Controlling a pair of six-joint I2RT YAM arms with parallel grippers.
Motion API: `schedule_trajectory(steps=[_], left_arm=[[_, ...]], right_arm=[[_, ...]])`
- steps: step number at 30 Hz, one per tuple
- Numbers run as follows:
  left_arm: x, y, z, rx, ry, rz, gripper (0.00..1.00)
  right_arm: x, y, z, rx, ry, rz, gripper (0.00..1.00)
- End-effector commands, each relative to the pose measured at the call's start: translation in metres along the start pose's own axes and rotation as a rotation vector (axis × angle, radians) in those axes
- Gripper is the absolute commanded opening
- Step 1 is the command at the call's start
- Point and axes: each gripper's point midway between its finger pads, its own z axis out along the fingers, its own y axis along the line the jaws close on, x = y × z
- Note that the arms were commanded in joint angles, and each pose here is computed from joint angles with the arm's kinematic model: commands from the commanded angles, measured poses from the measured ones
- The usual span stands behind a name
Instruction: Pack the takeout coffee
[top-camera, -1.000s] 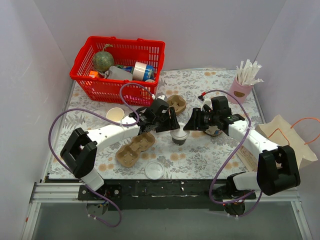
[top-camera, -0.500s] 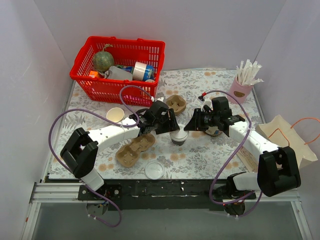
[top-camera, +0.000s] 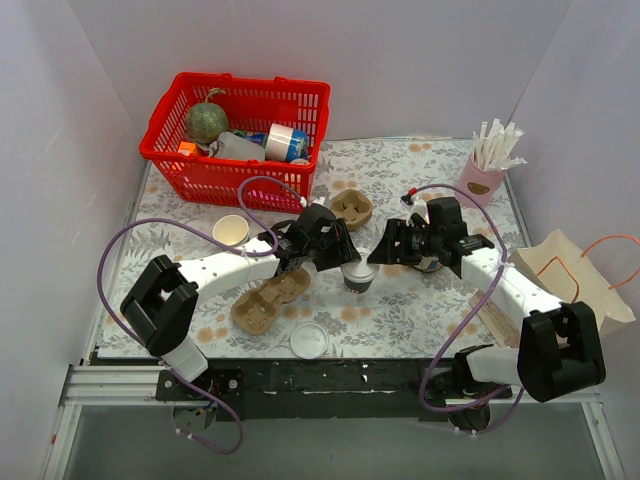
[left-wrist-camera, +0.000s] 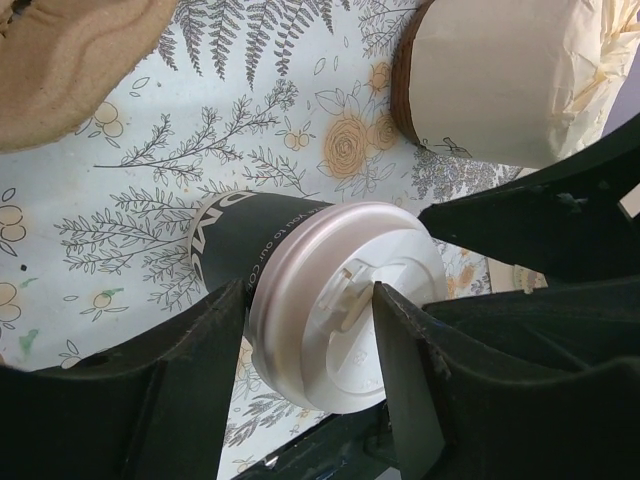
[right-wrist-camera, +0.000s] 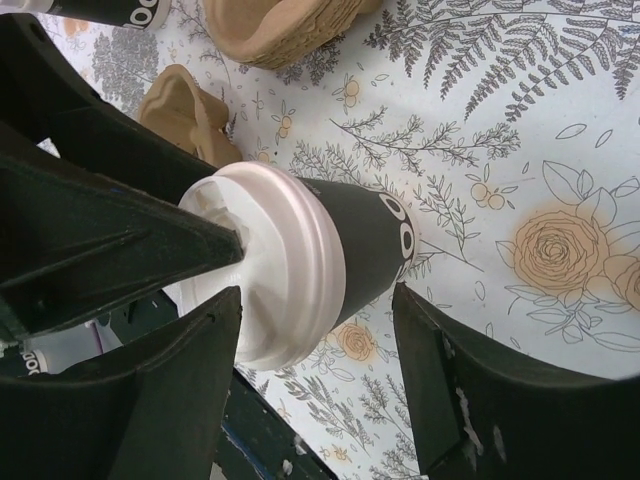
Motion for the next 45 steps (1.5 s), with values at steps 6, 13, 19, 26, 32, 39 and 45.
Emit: schedule_trajectory(steps=[6,13,19,26,32,39,45], left_arm=[[0.010,0.021,0.001,-0.064,0.021,-0.024,0.52],[0.009,0.019,0.002,-0.063,0.020,-0.035,0.51],[0.010,0.019,0.002,-0.063,0.021,-0.034,0.51],[0.010,0.014,0.001,-0.051,0.022,-0.033,0.51],[0.013,0.016,0.000,-0.051,0.029,-0.039,0.51],[0.015,0.021,-0.001,-0.064,0.027,-0.043,0.51],[0.014,0.030,0.000,-0.103,0.009,-0.045,0.52]], right_arm=[[0.007,0.012,-0.014,-0.024,-0.013,0.042,0.70],[0.012,0.009,-0.009,-0.033,-0.007,0.065,0.69],[0.008,0.011,-0.004,-0.057,-0.029,0.073,0.64],[0.007,0.025,-0.003,-0.142,-0.033,0.078,0.36],[0.009,0.023,-0.002,-0.136,-0.028,0.081,0.15],[0.014,0.009,0.001,-0.068,0.006,0.091,0.22],[0.009,0.007,-0.005,-0.036,0.003,0.046,0.47]])
